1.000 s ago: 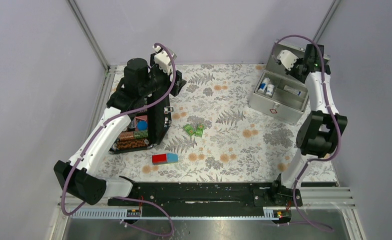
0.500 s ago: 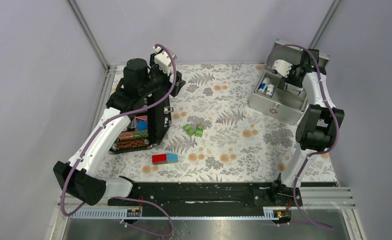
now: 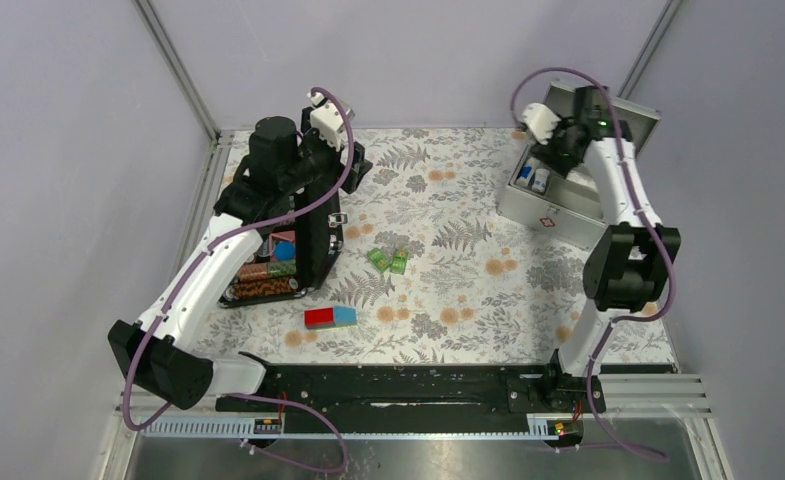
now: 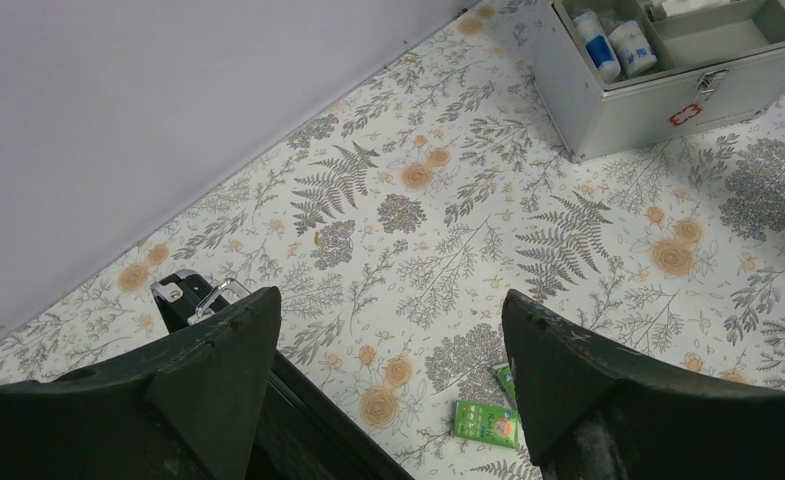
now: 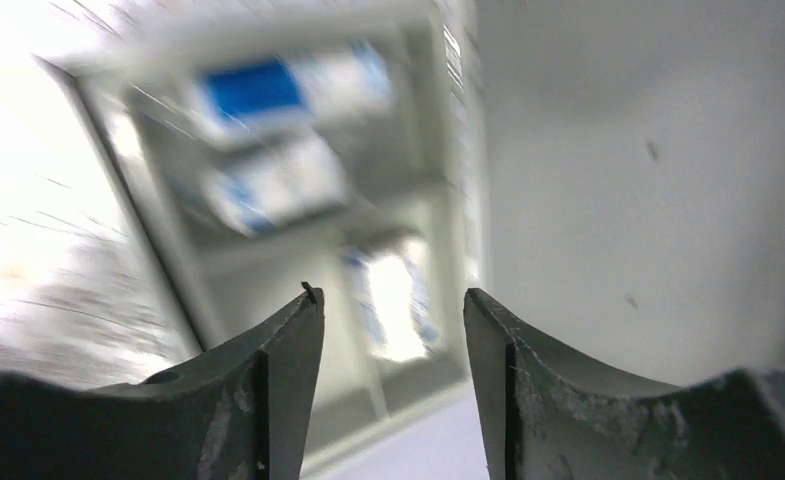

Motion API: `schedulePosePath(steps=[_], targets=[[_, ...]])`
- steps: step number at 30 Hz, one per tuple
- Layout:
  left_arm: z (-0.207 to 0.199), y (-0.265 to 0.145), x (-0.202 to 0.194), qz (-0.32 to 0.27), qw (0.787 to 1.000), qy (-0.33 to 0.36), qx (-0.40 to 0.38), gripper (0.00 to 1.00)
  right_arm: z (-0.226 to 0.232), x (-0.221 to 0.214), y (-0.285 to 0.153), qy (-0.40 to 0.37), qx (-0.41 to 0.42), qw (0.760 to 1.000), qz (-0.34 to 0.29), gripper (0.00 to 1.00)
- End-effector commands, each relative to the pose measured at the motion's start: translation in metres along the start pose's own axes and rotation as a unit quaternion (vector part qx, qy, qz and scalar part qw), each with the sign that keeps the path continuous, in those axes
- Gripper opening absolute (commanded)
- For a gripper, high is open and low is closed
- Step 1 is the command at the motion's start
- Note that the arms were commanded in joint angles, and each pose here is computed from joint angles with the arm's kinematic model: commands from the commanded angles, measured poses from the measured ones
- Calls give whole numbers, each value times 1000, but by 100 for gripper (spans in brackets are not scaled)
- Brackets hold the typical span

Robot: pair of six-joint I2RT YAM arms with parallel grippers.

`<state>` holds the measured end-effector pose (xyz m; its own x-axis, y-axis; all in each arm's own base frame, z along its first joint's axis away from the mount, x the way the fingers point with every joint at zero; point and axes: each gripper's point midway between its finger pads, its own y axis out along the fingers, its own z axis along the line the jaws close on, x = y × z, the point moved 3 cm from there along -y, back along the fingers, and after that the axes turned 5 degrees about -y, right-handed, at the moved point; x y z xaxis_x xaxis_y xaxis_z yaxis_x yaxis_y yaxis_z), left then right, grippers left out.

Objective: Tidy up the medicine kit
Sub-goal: Place the medical item at the medicine box, then pick up the medical item at the center of the board.

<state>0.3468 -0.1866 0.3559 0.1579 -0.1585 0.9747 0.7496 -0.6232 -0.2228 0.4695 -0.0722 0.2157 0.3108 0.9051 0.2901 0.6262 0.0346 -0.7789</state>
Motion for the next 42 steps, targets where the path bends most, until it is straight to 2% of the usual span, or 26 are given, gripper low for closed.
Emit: schedulePosePath(steps=[1,3,5,7,8,9,10,15,17,20,23,27,33,42], targets=[[0,-3,24,-41,999,-4,1,81,68,103,-39,137,90,984,-75,64],[0,-4,26,-44,999,-6,4,81,109,140,-47,207,189,956,-88,68],[2,-7,26,-45,999,-5,9,81,139,174,-57,275,291,911,-96,75],[2,-10,25,-45,999,-2,13,81,160,195,-50,383,333,861,-43,79],[2,-11,26,-45,999,-1,13,81,175,201,-42,439,351,827,-4,84],[2,-13,25,-45,999,0,13,81,189,208,-38,482,361,798,19,97],[2,-14,24,-44,999,2,15,81,200,212,-36,483,362,797,28,99],[3,-19,21,-39,999,10,21,81,242,236,-30,410,370,832,59,100],[3,-20,18,-35,999,12,23,81,252,240,-18,414,369,828,79,99],[3,-20,15,-27,999,13,24,81,276,240,-1,412,364,827,119,94],[4,-21,11,-16,999,20,28,81,305,239,7,398,375,824,146,82],[7,-20,4,0,998,47,43,81,334,237,8,394,371,822,178,80],[8,-21,1,-1,997,55,63,81,354,246,17,401,371,815,193,76],[4,-40,-3,-1,996,54,67,81,350,258,36,432,258,837,216,66]])
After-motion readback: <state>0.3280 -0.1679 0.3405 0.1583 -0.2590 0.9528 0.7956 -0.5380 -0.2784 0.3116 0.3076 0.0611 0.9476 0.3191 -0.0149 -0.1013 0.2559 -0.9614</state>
